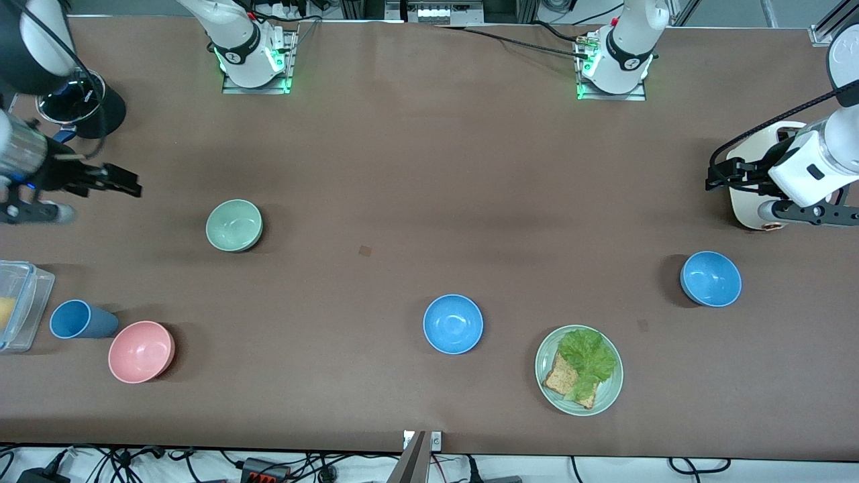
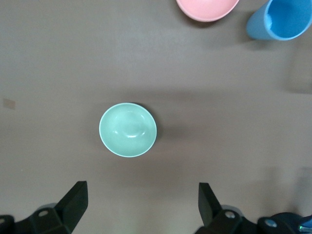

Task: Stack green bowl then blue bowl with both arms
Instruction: 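Reach the right gripper down over the mint-green bowl and grasp its rim, then carry the green bowl with the right gripper while the left gripper grasps the blue bowl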

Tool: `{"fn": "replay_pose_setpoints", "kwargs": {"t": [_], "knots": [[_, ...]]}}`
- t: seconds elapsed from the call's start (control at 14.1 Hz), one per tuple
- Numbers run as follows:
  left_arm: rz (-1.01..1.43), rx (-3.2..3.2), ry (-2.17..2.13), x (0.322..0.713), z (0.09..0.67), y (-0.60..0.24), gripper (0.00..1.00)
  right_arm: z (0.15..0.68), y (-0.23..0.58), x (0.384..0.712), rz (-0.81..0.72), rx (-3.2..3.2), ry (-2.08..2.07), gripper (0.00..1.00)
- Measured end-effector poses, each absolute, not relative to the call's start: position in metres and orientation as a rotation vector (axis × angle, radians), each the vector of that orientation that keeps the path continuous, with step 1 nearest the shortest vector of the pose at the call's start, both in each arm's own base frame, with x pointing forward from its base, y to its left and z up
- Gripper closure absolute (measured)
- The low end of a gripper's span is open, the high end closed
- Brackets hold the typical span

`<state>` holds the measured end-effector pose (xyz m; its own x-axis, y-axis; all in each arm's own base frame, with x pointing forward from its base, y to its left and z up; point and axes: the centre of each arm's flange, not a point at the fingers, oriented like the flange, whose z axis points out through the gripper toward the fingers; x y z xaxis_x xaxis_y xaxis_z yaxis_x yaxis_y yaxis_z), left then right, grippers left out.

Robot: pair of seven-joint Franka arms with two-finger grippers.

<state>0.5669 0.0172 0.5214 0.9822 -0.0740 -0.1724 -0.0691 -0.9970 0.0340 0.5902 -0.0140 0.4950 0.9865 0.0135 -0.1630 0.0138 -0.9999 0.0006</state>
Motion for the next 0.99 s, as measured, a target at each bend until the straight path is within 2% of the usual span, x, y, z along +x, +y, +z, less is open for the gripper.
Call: {"fn": "replay_pose_setpoints", "kwargs": {"t": [0.43, 0.99], "knots": [[-0.279, 3.099, -0.098, 0.568, 0.519, 0.022, 0.00, 0.371, -0.014, 0.618, -0.494, 3.106, 0.023, 0.00], [-0.289, 3.097, -0.094, 0.569, 0.515, 0.024, 0.00, 0.227, -0.016, 0.616, -0.788, 3.051, 0.014, 0.00]]}}
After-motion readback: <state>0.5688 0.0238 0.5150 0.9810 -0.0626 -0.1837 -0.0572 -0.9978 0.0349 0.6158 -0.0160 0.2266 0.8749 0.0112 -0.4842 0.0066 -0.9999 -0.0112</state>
